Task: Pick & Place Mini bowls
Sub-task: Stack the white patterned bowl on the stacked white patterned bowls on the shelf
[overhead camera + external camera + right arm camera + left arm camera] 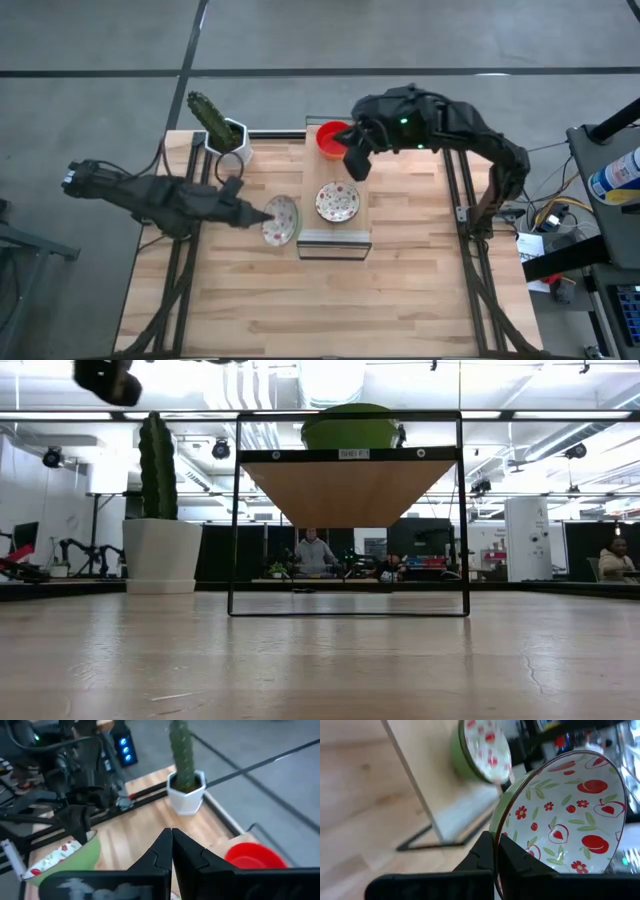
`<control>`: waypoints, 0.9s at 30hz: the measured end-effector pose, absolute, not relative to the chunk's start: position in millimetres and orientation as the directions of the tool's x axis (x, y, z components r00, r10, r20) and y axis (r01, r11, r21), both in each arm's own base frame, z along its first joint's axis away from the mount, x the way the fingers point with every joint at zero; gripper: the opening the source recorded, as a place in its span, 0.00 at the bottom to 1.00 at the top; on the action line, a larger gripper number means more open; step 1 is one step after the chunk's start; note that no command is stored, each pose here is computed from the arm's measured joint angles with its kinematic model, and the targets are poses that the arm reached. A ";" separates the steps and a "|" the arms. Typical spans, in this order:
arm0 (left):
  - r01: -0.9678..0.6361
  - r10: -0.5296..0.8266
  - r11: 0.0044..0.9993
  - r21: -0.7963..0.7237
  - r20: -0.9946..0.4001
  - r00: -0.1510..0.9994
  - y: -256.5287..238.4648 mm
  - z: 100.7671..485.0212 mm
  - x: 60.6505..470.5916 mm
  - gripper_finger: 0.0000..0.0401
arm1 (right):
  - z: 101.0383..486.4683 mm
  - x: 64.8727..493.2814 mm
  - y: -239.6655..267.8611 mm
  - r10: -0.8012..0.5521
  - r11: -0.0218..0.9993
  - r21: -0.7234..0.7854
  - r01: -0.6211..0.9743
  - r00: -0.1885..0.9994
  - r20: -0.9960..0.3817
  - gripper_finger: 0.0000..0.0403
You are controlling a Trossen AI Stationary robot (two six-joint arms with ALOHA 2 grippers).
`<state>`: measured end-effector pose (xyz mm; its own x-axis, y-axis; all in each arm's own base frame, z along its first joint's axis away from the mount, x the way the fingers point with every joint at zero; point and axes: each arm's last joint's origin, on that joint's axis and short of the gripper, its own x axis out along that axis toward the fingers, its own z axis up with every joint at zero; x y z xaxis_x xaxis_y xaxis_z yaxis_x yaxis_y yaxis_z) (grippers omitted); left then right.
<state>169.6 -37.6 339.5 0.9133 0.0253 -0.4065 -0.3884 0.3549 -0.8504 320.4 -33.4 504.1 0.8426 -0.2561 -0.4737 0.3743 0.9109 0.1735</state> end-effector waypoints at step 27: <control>-0.431 -0.019 0.492 -0.757 -0.504 0.864 57.4 381.6 270.9 0.01 | 512.7 274.4 -33.2 -0.382 0.864 0.074 0.498 0.745 -0.547 0.02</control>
<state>270.9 57.4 381.6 0.8637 -0.0191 -0.5037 -0.4305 0.4916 -0.7569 274.4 -33.2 512.7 0.7448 -0.3823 -0.5469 0.4978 0.8641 0.0738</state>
